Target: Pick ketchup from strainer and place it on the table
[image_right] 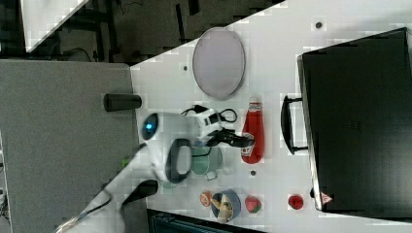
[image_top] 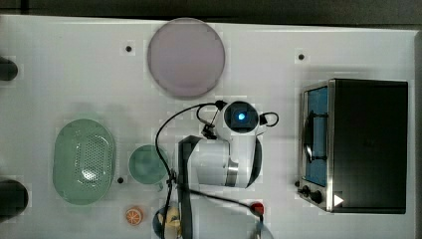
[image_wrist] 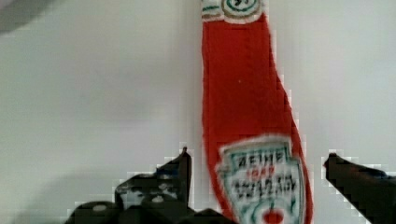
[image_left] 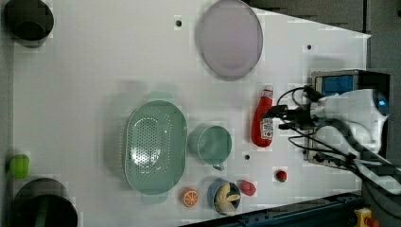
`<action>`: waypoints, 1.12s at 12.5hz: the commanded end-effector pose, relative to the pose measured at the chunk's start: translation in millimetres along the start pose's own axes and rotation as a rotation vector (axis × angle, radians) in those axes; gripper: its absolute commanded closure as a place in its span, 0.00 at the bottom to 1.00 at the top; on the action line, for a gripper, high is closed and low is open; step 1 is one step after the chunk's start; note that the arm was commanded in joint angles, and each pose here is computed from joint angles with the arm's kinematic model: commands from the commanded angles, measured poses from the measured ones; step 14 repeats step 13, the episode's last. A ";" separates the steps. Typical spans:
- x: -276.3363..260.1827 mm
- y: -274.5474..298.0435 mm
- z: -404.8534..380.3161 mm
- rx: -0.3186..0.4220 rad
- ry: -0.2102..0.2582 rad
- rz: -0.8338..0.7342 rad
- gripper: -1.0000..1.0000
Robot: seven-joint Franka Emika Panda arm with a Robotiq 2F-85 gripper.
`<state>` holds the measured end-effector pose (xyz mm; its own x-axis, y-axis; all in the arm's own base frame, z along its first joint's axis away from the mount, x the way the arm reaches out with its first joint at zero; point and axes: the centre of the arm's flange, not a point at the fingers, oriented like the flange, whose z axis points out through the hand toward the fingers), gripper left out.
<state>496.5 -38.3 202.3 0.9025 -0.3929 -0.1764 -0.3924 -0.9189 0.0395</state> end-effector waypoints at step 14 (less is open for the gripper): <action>-13.6 -8.7 -376.7 0.071 0.164 0.266 0.00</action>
